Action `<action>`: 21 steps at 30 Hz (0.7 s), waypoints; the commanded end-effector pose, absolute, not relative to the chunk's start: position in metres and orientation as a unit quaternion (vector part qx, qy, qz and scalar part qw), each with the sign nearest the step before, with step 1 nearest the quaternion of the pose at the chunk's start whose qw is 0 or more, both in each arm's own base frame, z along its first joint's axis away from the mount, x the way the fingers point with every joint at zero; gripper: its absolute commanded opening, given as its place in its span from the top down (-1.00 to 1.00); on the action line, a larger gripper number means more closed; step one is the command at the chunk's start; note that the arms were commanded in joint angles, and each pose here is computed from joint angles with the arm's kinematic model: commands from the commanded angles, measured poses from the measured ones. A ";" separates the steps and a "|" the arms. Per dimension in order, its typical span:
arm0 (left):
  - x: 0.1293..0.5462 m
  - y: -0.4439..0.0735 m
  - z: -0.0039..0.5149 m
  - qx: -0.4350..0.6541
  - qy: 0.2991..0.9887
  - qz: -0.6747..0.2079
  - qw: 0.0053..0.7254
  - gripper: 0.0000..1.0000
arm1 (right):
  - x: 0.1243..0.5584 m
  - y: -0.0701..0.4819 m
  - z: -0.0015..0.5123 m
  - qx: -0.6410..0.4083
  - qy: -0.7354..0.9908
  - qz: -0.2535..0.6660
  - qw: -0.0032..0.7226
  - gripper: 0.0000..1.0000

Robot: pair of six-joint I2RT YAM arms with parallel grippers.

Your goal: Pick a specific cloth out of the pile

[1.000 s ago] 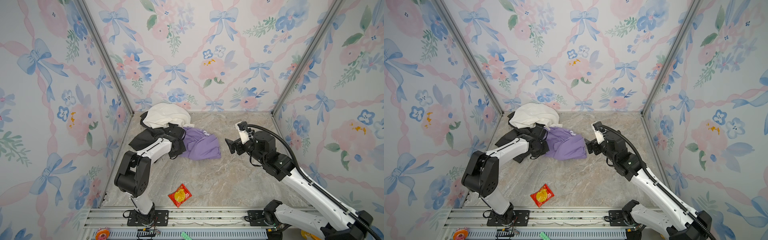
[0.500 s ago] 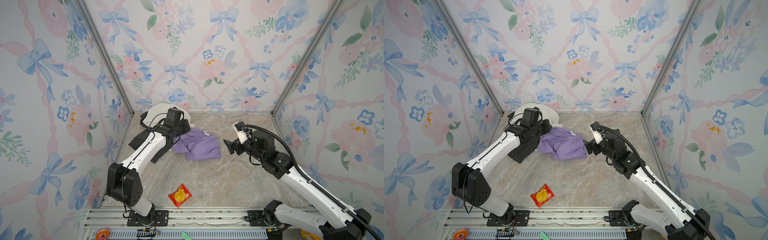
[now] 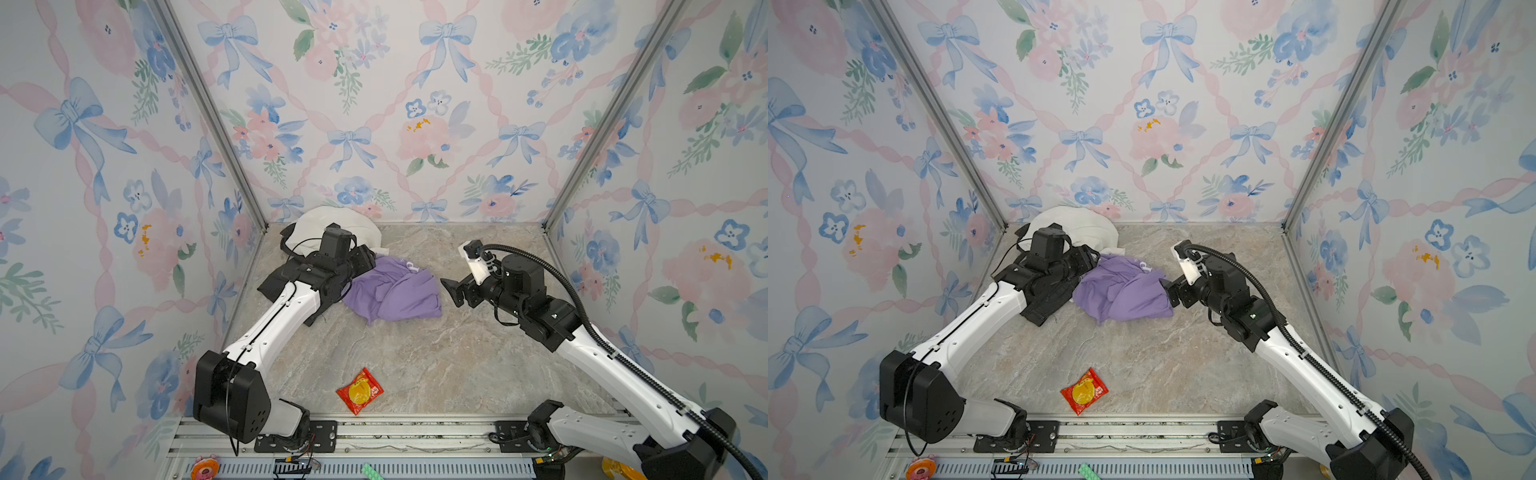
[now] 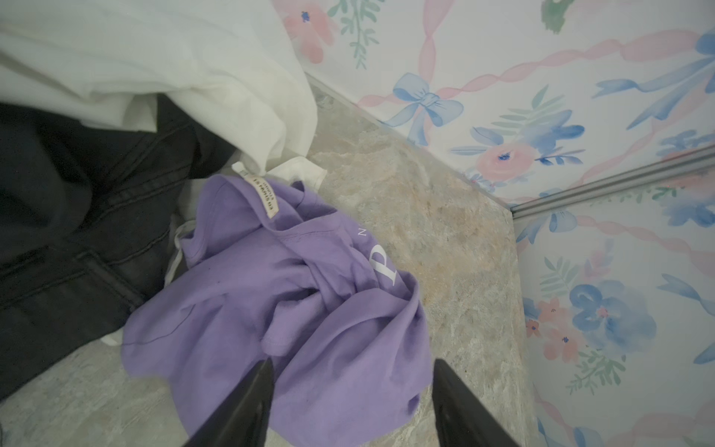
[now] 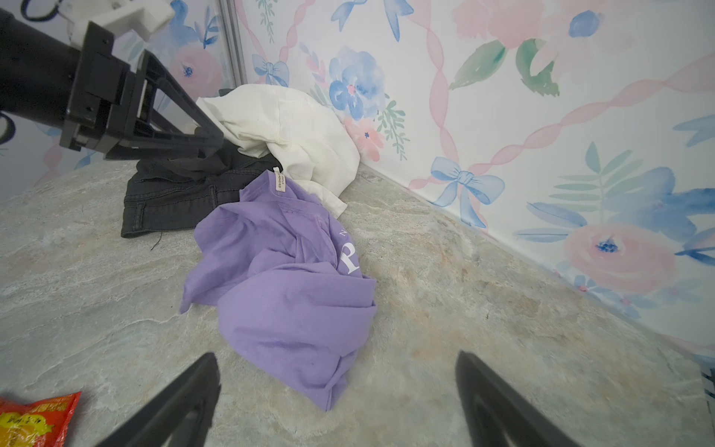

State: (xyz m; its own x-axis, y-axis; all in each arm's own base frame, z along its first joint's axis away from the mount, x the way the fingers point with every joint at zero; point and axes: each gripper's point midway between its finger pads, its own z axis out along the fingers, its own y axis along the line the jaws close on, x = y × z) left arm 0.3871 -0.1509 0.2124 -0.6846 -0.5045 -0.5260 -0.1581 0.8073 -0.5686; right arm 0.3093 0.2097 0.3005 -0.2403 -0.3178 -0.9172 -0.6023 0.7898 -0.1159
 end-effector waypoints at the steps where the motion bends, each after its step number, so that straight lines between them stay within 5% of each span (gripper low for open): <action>1: 0.368 -0.133 0.174 -0.264 0.884 -0.235 0.305 -0.46 | 0.308 0.210 0.307 -0.291 0.777 0.142 0.541 -0.94; 17: 0.315 -0.152 0.067 -0.304 0.915 -0.235 0.121 -0.57 | 0.305 0.208 0.298 -0.290 0.783 0.142 0.531 -0.94; 21: 0.312 -0.159 0.058 -0.300 0.919 -0.235 0.105 -0.39 | 0.303 0.206 0.296 -0.290 0.784 0.139 0.531 -0.94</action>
